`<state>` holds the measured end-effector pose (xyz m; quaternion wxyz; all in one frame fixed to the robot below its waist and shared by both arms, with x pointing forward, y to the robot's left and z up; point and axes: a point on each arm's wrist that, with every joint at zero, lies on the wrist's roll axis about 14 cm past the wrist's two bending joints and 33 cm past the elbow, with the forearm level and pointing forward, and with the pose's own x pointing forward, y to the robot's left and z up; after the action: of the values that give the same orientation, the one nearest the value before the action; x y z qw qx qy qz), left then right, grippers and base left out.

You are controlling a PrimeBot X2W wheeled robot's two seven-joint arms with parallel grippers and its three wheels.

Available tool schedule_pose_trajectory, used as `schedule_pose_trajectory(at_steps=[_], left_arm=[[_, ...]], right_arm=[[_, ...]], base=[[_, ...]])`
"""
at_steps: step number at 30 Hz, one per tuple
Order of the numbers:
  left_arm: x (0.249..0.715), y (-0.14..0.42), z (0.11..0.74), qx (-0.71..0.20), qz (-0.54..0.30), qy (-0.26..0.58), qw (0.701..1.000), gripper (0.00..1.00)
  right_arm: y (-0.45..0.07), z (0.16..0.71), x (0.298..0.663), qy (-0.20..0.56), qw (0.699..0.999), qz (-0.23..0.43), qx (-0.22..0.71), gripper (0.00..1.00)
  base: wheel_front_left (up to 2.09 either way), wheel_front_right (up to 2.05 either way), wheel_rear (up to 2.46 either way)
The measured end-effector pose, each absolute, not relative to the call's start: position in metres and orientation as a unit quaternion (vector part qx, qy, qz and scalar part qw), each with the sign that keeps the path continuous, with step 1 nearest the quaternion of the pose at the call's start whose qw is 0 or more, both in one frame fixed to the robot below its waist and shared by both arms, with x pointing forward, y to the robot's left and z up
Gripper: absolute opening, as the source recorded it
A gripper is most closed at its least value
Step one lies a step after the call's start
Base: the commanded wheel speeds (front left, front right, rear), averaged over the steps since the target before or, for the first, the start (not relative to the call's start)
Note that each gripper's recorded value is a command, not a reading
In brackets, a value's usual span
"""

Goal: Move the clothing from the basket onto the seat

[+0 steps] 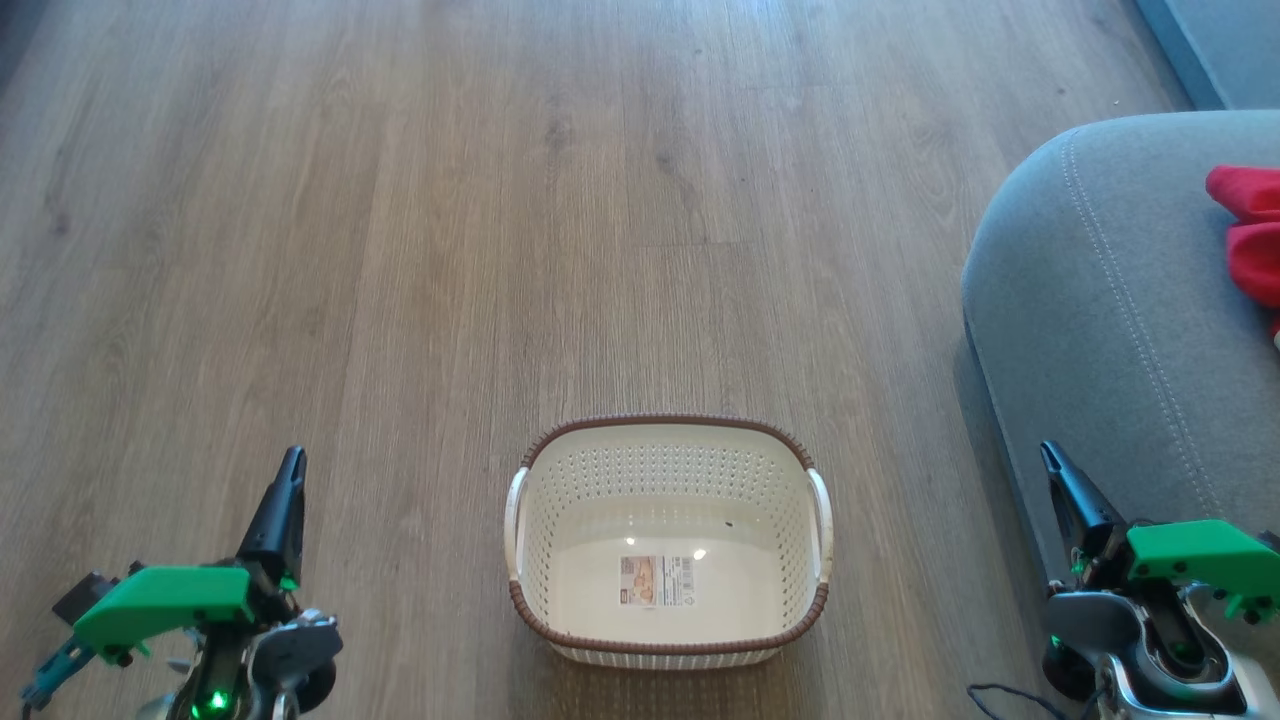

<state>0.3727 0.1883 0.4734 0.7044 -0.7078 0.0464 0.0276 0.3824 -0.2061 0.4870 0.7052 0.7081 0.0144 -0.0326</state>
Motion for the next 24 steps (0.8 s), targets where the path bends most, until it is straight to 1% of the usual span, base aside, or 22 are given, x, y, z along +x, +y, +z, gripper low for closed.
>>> schedule_pose_trajectory(at_steps=[24], left_arm=[[0.3727, 0.1883, 0.4735, -0.708, 0.028, 0.046, 0.704, 0.0]], right_arm=[[-0.2059, 0.4865, 0.3821, 0.015, 0.705, -0.033, 0.708, 0.0]], base=[[0.0, 0.0, 0.0]])
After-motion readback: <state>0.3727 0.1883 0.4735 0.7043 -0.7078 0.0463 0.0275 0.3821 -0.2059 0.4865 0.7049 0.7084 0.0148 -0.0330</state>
